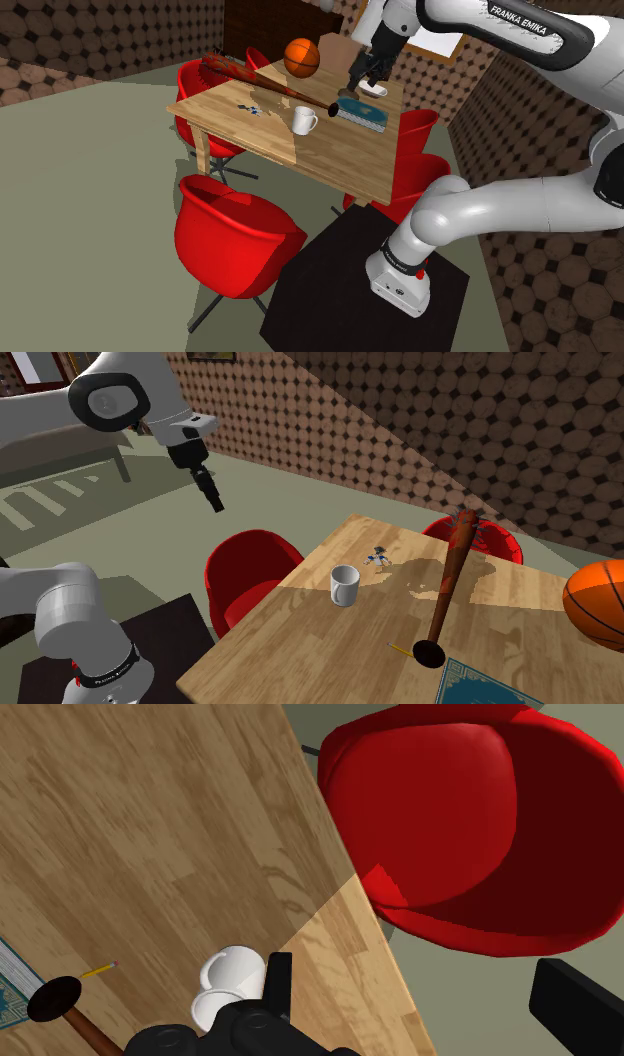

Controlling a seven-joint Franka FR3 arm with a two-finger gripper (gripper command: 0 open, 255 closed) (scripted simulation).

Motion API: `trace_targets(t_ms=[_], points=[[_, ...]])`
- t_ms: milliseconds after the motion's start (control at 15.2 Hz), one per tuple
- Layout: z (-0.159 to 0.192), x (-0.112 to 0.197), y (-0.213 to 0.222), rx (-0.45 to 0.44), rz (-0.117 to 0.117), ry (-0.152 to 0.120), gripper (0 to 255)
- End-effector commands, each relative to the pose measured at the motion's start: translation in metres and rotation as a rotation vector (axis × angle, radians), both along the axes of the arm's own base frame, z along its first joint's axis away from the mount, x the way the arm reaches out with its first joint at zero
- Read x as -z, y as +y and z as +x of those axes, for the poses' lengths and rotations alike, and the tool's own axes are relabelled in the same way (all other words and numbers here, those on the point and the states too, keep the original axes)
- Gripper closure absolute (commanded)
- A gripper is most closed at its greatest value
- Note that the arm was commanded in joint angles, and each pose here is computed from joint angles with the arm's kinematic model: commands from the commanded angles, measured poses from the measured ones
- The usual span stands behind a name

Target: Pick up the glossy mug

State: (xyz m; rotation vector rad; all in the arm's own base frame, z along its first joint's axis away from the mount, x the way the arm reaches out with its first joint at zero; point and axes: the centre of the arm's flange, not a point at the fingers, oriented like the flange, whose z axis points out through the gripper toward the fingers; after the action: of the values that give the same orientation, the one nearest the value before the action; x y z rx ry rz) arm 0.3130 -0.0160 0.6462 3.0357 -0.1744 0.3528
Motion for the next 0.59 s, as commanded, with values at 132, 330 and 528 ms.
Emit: trace_targets(t_ms=[132, 330, 528], points=[[0.022, 0.014, -0.010, -0.001, 0.001, 0.012, 0], [0.054, 0.035, -0.025, -0.002, 0.003, 0.029, 0], [0.087, 0.056, -0.039, -0.003, 0.005, 0.047, 0]])
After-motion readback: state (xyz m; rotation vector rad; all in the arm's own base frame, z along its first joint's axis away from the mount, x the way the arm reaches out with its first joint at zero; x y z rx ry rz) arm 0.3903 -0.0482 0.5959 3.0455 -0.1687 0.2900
